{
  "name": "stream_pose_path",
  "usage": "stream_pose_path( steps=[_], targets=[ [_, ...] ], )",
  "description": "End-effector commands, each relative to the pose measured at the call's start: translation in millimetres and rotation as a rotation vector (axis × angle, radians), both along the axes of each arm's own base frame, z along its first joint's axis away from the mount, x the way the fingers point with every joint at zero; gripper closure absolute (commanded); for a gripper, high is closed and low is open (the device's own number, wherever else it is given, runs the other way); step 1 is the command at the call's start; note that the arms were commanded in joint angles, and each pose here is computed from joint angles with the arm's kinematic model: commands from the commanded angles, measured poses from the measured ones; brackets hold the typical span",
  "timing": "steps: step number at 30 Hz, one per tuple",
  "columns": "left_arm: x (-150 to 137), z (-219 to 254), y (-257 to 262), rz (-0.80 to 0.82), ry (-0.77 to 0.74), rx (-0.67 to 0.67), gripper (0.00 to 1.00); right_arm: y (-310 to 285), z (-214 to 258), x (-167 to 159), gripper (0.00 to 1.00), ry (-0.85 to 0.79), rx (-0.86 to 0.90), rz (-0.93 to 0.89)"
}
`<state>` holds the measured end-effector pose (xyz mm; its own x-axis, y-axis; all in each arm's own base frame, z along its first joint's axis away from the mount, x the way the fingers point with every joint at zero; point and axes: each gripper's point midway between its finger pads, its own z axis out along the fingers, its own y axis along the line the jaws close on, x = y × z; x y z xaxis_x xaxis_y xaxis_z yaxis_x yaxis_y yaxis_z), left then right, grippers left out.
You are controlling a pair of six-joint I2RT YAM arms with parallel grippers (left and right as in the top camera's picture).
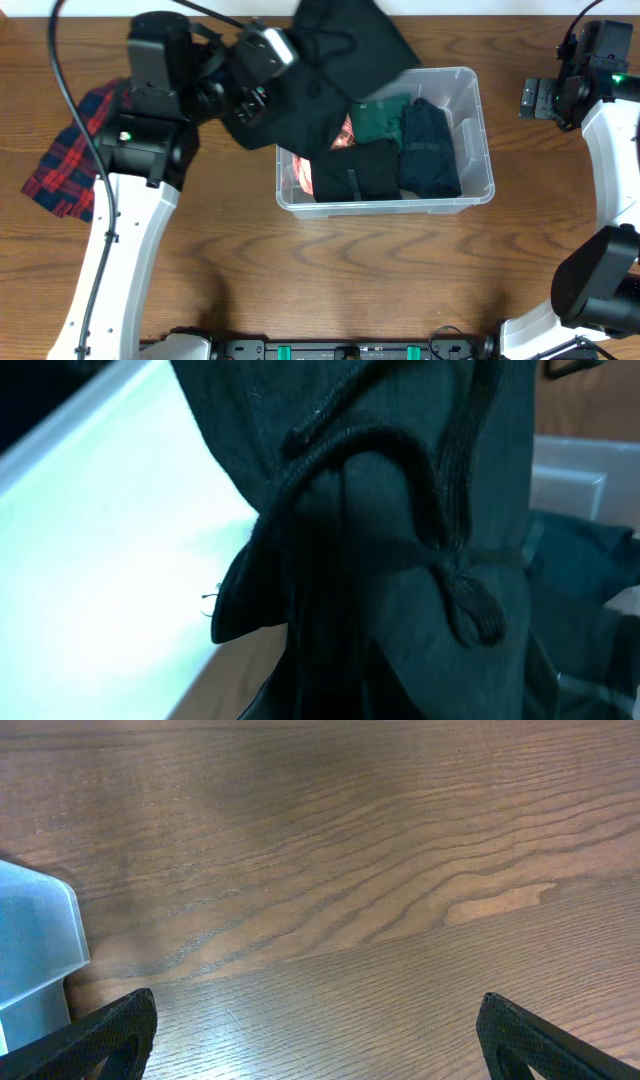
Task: Pack container
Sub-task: 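Lift the black garment and carry it right into the bin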
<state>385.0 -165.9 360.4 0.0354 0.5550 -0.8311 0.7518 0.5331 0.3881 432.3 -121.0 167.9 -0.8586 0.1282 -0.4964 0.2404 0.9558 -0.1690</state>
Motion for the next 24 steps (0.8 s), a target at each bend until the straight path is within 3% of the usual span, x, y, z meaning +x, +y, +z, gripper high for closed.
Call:
stream_pose_path(
  steps=[1,12,24],
  targets=[
    [-15,43,-18,-0.075,-0.129,-0.026,0.94,0,13,2,0.01,-0.035,0.001,-0.014],
    [-42,32,-72,-0.22,-0.092,-0.026,0.94,0,13,2,0.01,-0.035,0.001,-0.014],
    [-34,-19,-102,-0.274,0.05,0.017,0.94,0,13,2,0.01,-0.035,0.001,-0.014]
  ],
)
